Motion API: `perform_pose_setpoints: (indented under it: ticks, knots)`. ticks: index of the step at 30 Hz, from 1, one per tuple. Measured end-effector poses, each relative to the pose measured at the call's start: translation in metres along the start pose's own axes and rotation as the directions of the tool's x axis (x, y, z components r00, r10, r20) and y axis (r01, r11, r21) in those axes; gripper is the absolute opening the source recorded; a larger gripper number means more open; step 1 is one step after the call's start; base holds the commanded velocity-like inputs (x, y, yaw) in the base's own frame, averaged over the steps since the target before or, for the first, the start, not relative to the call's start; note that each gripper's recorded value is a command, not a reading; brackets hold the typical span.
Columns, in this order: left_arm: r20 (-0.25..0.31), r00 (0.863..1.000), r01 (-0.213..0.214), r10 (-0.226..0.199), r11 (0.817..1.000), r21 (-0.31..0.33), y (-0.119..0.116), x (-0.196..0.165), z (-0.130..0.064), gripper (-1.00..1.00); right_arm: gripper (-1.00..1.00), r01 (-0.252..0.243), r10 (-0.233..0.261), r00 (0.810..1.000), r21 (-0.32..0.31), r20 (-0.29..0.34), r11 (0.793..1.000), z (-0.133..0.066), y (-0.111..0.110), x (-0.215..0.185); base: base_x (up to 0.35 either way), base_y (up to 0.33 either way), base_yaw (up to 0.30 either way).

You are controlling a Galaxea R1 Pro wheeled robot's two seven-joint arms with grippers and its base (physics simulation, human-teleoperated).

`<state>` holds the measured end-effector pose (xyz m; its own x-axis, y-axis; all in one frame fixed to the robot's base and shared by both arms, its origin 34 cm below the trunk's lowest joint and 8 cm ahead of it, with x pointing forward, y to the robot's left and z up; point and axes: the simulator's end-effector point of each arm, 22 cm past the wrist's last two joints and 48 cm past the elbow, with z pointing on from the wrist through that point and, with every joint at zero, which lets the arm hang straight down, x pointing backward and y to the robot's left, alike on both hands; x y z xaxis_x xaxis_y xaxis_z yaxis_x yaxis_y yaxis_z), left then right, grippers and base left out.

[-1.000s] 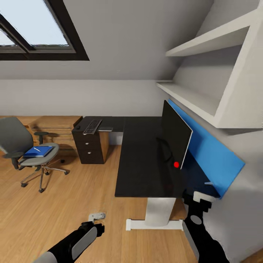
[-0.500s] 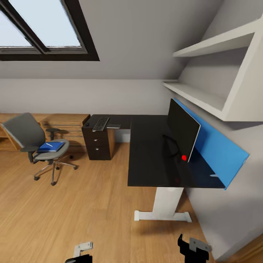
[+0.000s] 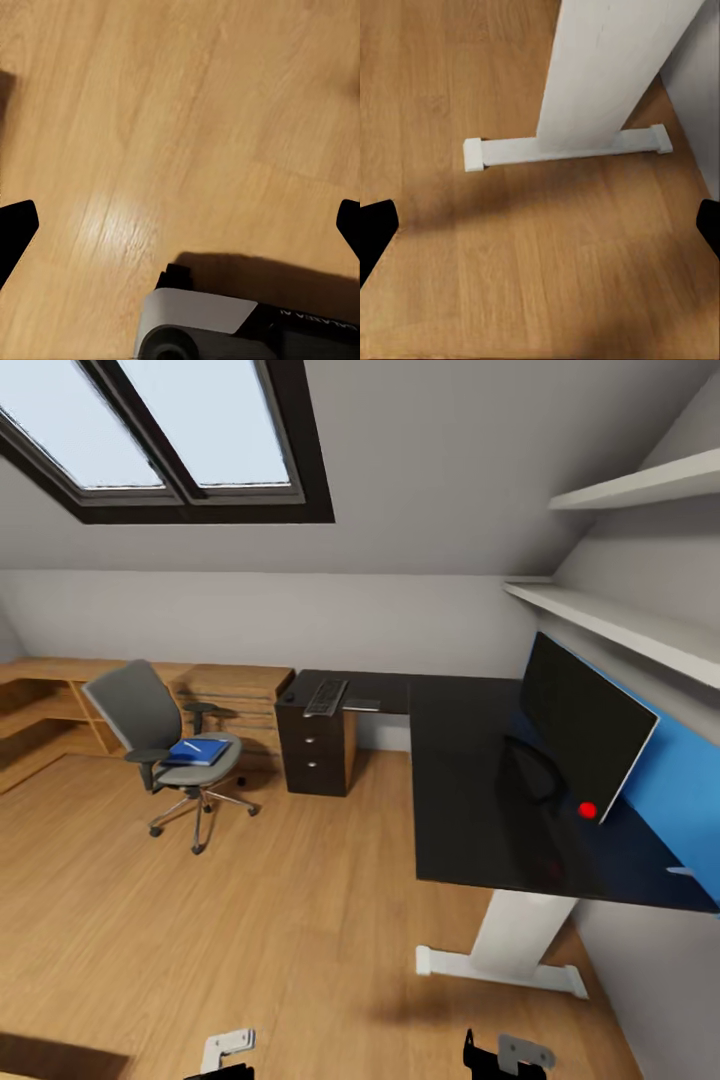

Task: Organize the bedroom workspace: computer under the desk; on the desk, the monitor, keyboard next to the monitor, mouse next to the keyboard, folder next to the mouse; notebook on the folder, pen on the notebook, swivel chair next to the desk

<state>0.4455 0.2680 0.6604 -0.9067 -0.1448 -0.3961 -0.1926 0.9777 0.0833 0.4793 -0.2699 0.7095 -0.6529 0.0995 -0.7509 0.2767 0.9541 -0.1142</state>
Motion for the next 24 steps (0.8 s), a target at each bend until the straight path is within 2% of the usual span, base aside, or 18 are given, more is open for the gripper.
perform_pose_setpoints:
  ticks: [1,2,6,9,14,24]
  knots:
    - [-0.001,1.000,0.000,0.000,1.000,0.002,-0.001,0.001,0.000,1.00,1.00,0.000,0.000,1.000,-0.006,-0.001,1.000,0.000,0.002,0.001,0.257,0.244,0.011]
    - [-0.008,1.000,0.000,0.001,1.000,0.031,-0.007,0.003,0.000,1.00,1.00,0.002,-0.002,1.000,-0.037,-0.003,0.999,-0.001,0.011,0.001,0.261,0.241,0.007]
    - [-0.021,1.000,0.000,0.002,0.994,0.106,-0.021,0.010,-0.001,1.00,1.00,0.005,-0.006,1.000,-0.058,-0.017,0.998,-0.004,0.016,0.008,0.256,0.218,0.002]
    - [-0.019,1.000,0.002,0.000,0.994,0.110,-0.020,0.010,-0.001,1.00,1.00,0.007,-0.009,1.000,-0.061,-0.022,0.998,-0.005,0.016,0.011,0.134,0.093,0.000]
    - [0.016,1.000,0.008,-0.009,0.994,0.106,-0.018,0.002,0.000,1.00,1.00,0.007,-0.009,1.000,-0.064,-0.024,0.998,-0.005,0.017,0.012,0.018,0.012,-0.057]
    - [0.028,1.000,0.011,-0.014,0.994,0.105,-0.018,-0.001,-0.002,1.00,1.00,0.000,-0.002,1.000,-0.087,-0.021,0.996,-0.008,0.028,0.010,0.164,0.276,-0.237]
